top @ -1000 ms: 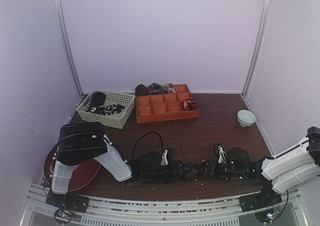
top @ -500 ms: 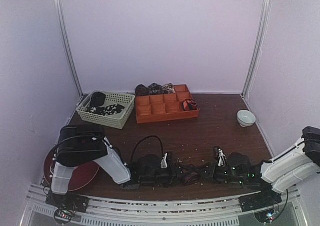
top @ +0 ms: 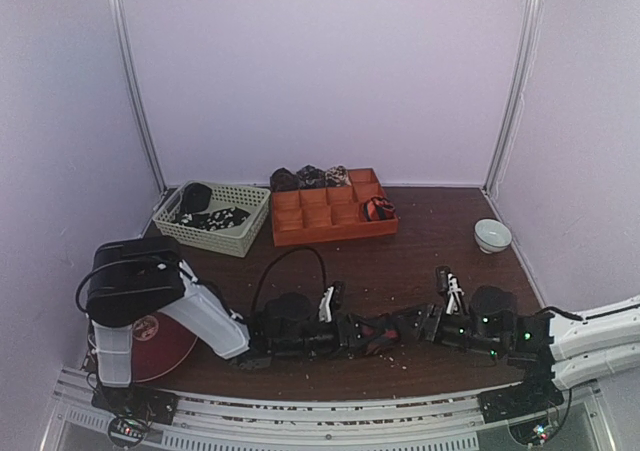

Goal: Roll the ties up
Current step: Pick up the tie from the center of the board, then pass from the left arm to the right

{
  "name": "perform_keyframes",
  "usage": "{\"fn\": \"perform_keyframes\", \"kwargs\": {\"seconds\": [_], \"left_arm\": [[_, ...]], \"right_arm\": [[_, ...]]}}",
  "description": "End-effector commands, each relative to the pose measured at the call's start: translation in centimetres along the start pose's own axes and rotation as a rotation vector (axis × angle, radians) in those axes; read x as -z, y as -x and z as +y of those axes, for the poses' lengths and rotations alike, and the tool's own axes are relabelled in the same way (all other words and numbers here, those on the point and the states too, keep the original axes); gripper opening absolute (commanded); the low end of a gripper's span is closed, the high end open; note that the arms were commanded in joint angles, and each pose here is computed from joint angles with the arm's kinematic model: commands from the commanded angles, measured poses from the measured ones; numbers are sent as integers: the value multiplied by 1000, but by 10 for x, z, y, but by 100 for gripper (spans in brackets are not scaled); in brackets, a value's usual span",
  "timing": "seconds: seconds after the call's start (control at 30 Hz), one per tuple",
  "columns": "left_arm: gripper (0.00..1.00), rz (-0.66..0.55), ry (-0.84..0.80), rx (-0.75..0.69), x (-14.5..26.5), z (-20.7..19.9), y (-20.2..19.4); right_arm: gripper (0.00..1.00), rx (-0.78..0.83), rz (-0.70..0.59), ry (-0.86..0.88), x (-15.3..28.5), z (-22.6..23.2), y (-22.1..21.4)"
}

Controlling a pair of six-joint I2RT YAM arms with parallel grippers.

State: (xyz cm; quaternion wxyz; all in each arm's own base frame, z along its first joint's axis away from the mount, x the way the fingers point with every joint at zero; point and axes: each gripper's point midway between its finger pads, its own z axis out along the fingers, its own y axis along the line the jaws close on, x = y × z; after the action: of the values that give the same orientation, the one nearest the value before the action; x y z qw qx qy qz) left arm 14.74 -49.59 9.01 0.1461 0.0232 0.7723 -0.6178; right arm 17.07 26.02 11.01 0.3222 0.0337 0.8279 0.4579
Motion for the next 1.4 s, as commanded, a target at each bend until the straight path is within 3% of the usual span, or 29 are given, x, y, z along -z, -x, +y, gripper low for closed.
{"fn": "perform_keyframes", "kwargs": {"seconds": [0.0, 0.2, 0.3, 0.4, 0.57, 0.63, 0.77, 0.93, 1.07, 1.37], "left_arm": [[40, -31, 15, -282, 4, -23, 26], [41, -112, 346, -855, 11, -25, 52], [42, -134, 421, -991, 21, -10, 56], [42, -156, 477, -1046, 28, 12, 58], [42, -180, 523, -1100, 42, 42, 54], [42, -174, 525, -1131, 45, 48, 50], [42, -166, 541, -1180, 45, 59, 42], [42, -161, 524, -1202, 49, 71, 36], [45, -160, 523, -1224, 54, 77, 33], [46, -164, 486, -1243, 54, 81, 28]], "right_arm": [[55, 157, -87, -95, 19, 4, 34], [57, 280, -148, -149, 38, 19, 63], [57, 313, -151, -154, 37, 21, 65], [57, 381, -152, -199, 34, 19, 70], [59, 670, -125, -233, 25, 36, 81], [60, 817, -69, -183, 15, 46, 73], [63, 1153, 161, -61, -5, 42, 29], [76, 1394, 219, 172, -7, 55, -2], [88, 1483, 188, 241, -14, 62, 6], [93, 1502, 391, 391, -56, 31, -2]]}}
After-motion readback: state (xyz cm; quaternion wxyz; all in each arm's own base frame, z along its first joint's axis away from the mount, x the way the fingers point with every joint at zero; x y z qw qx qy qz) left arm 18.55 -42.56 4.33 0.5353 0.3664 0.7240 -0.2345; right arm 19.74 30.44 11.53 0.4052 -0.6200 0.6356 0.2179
